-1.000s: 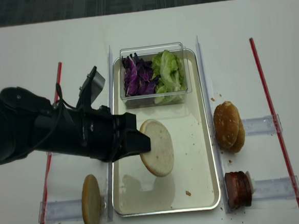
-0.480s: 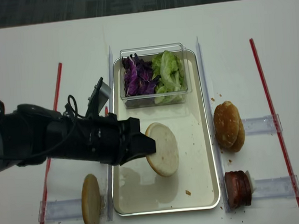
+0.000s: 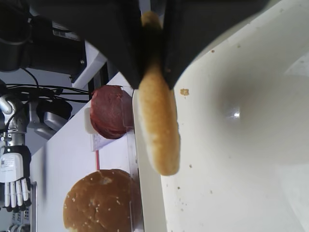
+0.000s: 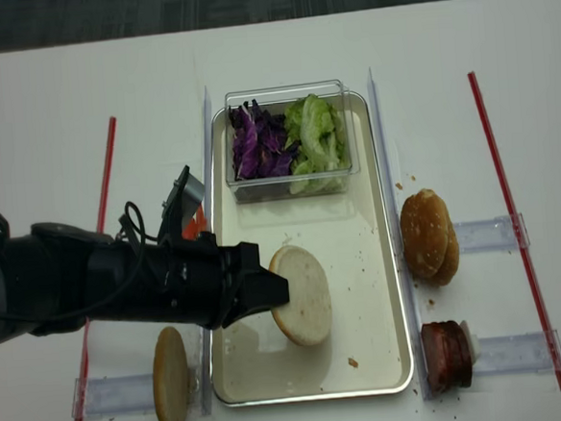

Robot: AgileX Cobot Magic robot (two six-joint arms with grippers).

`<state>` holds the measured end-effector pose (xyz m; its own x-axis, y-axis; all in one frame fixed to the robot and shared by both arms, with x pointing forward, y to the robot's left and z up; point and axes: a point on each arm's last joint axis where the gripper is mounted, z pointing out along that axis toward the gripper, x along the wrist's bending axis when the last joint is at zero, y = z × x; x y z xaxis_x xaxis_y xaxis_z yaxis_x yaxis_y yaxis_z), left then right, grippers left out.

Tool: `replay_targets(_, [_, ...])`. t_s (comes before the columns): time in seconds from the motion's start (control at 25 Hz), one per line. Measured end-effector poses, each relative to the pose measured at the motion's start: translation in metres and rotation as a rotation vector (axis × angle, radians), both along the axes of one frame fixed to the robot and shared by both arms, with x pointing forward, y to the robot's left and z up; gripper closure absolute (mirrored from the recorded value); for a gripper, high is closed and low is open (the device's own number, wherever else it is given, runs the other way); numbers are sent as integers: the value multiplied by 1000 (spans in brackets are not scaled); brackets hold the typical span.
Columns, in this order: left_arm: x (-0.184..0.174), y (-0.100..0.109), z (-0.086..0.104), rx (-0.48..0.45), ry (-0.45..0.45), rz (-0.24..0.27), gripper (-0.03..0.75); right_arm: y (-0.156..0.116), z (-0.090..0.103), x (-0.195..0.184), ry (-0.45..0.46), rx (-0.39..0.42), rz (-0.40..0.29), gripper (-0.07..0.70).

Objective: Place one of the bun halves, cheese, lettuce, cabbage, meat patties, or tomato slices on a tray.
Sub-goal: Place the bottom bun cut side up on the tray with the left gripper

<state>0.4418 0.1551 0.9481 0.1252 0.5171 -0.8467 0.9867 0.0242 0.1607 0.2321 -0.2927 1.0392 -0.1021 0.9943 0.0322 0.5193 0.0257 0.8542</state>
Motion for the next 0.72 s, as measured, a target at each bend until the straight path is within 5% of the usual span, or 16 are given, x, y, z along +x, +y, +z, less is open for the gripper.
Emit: replay_targets(0.72, [7, -5, -31, -15, 68, -22, 617, 0, 0, 0, 0, 3, -2, 216])
